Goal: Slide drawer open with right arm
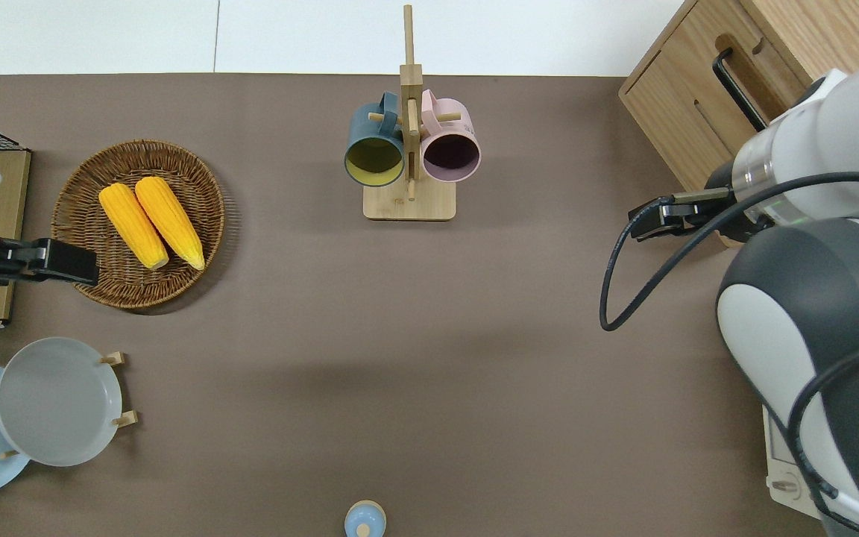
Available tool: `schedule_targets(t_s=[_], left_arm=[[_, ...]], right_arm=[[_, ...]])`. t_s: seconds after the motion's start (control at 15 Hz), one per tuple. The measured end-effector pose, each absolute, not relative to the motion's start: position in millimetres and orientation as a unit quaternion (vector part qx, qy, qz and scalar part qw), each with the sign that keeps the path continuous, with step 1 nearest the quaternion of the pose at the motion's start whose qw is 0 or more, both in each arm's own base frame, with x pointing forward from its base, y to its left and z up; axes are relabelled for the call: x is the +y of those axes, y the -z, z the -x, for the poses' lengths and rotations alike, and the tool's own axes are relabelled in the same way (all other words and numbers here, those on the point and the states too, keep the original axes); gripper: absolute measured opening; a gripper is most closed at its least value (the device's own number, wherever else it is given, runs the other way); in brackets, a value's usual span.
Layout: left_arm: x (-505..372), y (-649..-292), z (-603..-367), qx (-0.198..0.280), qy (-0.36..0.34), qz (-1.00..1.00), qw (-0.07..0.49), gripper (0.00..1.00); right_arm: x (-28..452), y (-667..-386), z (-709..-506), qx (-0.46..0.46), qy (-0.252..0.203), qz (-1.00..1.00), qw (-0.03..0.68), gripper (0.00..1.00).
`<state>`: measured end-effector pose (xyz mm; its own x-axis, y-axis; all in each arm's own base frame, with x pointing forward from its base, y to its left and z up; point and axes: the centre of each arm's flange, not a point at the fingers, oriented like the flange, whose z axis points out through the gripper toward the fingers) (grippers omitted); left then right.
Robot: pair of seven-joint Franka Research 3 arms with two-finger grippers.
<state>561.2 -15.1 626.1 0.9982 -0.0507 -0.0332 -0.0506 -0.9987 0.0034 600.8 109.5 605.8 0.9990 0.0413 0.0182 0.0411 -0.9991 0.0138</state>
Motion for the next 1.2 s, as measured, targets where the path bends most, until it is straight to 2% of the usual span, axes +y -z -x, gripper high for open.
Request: schedule_targets(t_s=[1.2], left_arm=[[-15.1, -626.1, -561.2, -0.025, 0.017, -1.000, 0.001, 1.00]], right_arm=[[69.2, -614.5, -602.2, -0.013, -0.009, -1.000, 0.009, 0.99]])
